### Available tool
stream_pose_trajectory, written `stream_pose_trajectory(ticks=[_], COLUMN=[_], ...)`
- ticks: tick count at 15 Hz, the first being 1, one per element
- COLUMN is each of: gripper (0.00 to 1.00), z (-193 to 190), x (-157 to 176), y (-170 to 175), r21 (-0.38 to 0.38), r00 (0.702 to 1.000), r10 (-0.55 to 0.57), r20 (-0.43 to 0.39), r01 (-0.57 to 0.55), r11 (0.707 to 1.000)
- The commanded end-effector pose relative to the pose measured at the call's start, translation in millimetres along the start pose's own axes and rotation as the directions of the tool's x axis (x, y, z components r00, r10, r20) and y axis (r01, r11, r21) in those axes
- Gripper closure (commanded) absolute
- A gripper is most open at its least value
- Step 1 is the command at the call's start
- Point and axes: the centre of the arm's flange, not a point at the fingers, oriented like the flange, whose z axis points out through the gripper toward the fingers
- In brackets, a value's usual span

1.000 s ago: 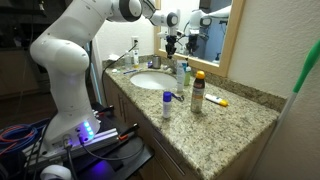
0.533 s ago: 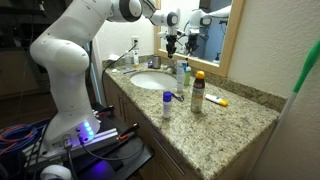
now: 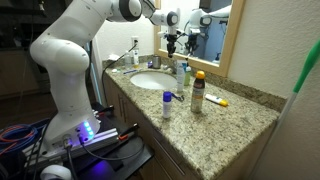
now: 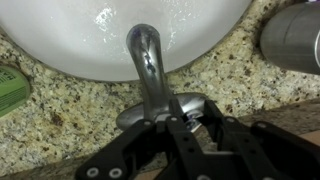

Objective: Open the faucet

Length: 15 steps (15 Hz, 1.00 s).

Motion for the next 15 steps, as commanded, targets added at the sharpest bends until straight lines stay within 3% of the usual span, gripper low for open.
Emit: stream_pose_trajectory(ticks=[1, 6, 7, 8, 11, 13, 14, 15], gripper=[0.93, 0.93, 0.46, 0.45, 0.27, 0.12, 0.3, 0.24], z=[-54.8, -85.2, -102.4, -118.9, -168.2, -178.5, -185.2, -191.0], x=[-16.0, -27.5, -36.3, -47.8, -86.5, -100.1, -71.8, -77.2], y=[-38.5, -27.8, -33.9, -38.7, -35.7, -22.5, -59.4, -54.7], r21=[0.125, 0.14, 0.175, 0.202, 0.227, 0.209, 0.219, 0.211], r00=[0.996, 0.99, 0.985, 0.978, 0.942, 0.937, 0.942, 0.939], r10=[0.029, 0.046, 0.009, -0.035, -0.157, -0.206, -0.154, -0.171], r20=[-0.082, -0.132, -0.174, -0.206, -0.298, -0.284, -0.297, -0.299], r01=[-0.018, -0.028, 0.022, 0.078, 0.23, 0.27, 0.224, 0.24], r11=[0.992, 0.99, 0.984, 0.976, 0.946, 0.94, 0.95, 0.948])
